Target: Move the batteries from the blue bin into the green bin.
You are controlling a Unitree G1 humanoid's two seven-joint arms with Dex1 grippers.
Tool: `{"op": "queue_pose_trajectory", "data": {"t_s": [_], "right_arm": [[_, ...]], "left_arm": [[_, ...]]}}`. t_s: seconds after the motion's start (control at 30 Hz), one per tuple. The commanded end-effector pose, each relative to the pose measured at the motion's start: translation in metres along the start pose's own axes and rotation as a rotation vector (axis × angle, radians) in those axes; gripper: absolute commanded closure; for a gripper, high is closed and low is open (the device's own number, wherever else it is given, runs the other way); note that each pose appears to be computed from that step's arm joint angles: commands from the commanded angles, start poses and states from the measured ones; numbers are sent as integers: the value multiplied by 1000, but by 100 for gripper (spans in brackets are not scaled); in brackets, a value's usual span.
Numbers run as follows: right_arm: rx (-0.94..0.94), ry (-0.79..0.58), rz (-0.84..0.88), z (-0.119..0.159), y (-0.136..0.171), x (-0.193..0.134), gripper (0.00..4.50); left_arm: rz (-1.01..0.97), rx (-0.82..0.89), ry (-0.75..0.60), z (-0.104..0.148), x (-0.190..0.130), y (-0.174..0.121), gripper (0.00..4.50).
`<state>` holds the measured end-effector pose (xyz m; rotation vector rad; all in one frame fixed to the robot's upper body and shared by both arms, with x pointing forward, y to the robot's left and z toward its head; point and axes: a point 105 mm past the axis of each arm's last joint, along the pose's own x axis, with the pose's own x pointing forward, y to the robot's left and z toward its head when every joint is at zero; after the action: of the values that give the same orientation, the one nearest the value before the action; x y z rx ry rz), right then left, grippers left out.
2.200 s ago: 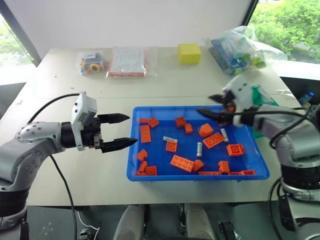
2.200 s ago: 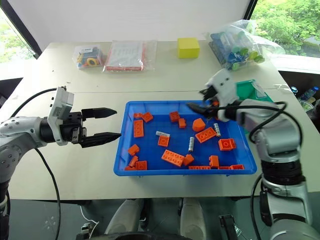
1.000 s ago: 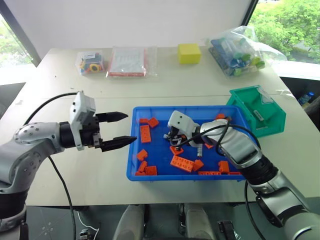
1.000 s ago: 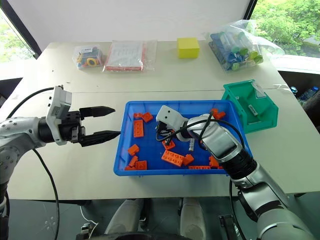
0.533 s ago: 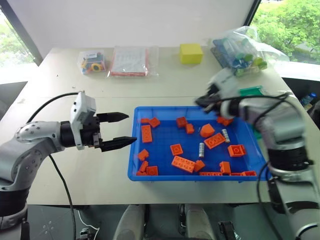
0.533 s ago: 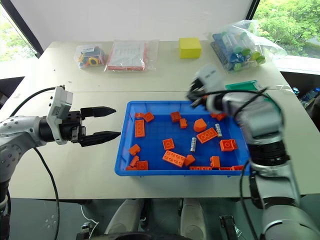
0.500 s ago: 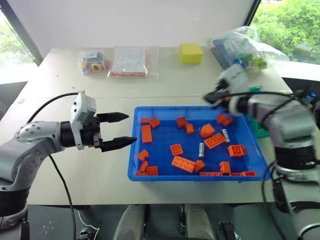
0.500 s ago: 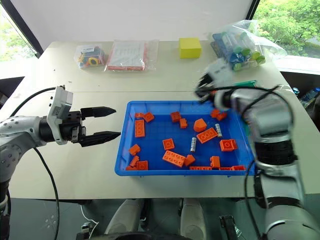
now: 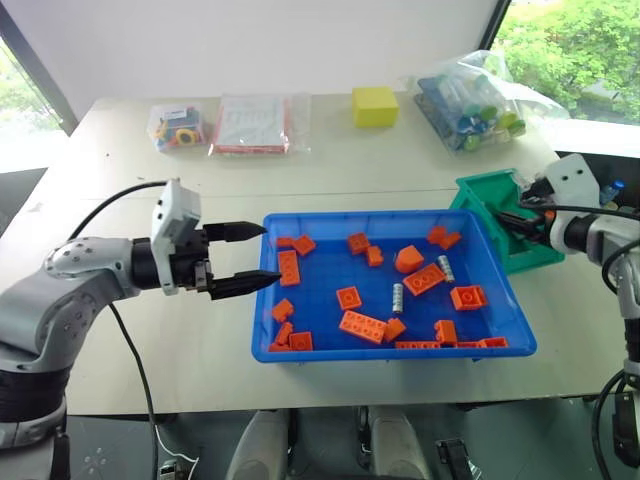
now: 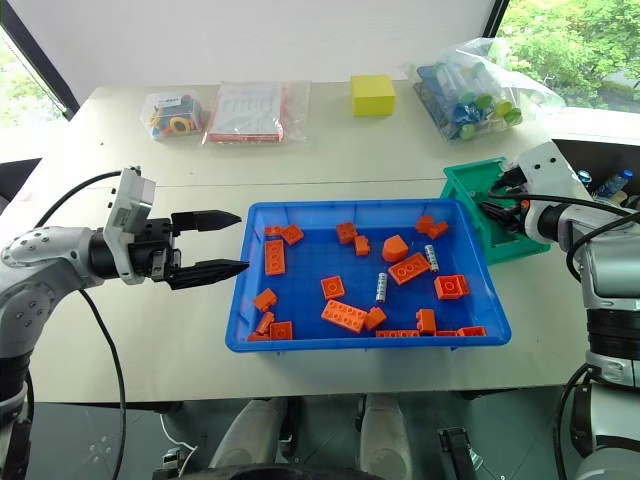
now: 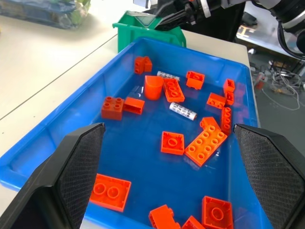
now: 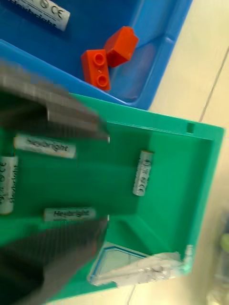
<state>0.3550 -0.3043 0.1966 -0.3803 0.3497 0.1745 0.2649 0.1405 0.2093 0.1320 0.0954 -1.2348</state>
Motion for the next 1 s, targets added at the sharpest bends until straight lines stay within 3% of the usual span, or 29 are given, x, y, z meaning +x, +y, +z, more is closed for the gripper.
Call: {"op": "queue_pose_trajectory", "data": {"t_s": [0.03,0.13,0.2,0.43,0.77,1.0], "right_arm": [[-45,-94,-12,31,-3,-12,139],[-40,-124,63,46,19,-19,139],[8,-127,205,52,53,-27,139],[172,47,537,15,144,-49,139],[303,157,583,-23,170,-51,139],[367,174,588,-29,177,-44,139]], "left_arm": [[-3,41,-15,8,0,-1,0],[0,39,-13,8,-1,-1,0],[3,38,-10,8,-1,-1,0],[4,36,-6,7,-2,-2,0],[-2,41,0,8,-2,-2,0],[1,45,2,9,-2,-3,0]]}}
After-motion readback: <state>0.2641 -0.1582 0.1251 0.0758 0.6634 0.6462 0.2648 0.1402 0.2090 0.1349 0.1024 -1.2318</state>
